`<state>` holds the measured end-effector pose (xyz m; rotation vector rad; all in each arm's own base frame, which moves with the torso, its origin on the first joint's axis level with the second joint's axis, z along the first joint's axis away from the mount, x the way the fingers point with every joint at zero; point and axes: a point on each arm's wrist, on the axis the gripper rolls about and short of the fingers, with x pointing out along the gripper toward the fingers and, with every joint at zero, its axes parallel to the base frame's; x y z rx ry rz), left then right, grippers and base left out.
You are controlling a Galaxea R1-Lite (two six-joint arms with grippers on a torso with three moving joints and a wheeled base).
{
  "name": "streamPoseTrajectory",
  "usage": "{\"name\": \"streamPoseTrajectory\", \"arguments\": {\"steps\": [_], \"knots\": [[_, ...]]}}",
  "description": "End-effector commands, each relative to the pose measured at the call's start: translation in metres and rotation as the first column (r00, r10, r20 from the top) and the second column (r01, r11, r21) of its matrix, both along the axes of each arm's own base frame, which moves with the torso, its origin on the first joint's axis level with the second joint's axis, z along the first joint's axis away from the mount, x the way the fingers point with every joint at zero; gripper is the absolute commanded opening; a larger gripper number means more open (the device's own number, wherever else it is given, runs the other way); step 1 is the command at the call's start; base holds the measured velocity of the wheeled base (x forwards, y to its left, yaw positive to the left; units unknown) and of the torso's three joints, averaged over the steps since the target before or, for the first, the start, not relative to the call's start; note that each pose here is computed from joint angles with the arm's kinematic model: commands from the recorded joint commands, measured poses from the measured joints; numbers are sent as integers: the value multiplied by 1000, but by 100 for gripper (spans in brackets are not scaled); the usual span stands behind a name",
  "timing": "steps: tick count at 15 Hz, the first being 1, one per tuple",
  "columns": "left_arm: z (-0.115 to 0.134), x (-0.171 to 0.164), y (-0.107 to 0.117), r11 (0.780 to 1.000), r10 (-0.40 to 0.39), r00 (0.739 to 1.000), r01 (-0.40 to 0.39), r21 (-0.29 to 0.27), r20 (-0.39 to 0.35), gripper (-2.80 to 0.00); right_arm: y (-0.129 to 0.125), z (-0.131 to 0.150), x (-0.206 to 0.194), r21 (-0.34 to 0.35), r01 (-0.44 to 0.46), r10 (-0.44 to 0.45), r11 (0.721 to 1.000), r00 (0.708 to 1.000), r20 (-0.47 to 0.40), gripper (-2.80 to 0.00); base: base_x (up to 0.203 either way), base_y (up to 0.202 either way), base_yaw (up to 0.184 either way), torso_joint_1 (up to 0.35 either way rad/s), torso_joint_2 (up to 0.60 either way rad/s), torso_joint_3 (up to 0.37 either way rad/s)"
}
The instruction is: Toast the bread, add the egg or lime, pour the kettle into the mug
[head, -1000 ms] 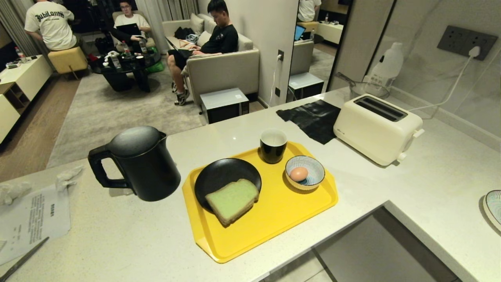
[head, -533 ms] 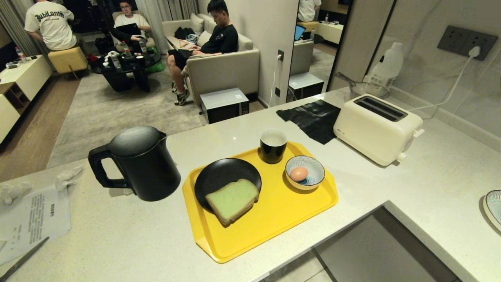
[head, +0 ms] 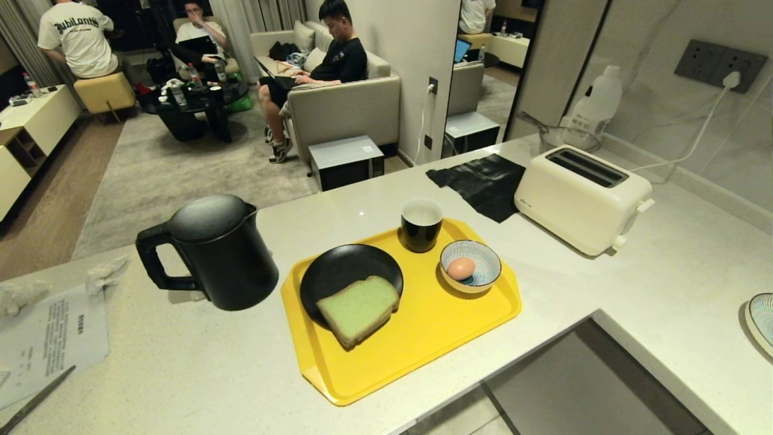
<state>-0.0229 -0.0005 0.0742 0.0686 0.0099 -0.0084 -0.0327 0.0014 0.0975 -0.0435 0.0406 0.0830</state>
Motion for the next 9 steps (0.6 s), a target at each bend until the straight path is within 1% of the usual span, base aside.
{"name": "streamPoseTrajectory", "arguments": {"steps": [1,3,4,6,7,9], "knots": [[0,0,0,1000,-1,1000,1,-1,1,-280,1,37,3,17,-41,42,999,996,-72,-280,0,0,0,0,0,0],[0,0,0,1000,-4,1000,4,-1,1,-280,2,69,17,39,-97,103,995,979,-178,-280,0,0,0,0,0,0],[0,0,0,1000,-1,1000,1,0,-1,-280,3,86,27,48,-116,124,992,969,-212,-280,0,0,0,0,0,0],[0,0,0,1000,2,1000,-2,-21,-1,-280,4,120,49,60,-136,147,989,952,-269,-280,0,0,0,0,0,0],[0,0,0,1000,4,1000,-4,-31,-1,-280,4,131,61,62,-141,153,988,935,-319,-280,0,0,0,0,0,0],[0,0,0,999,5,1000,-5,-43,-1,-280,4,139,90,47,-153,158,987,882,-444,-280,0,0,0,0,0,0]]}}
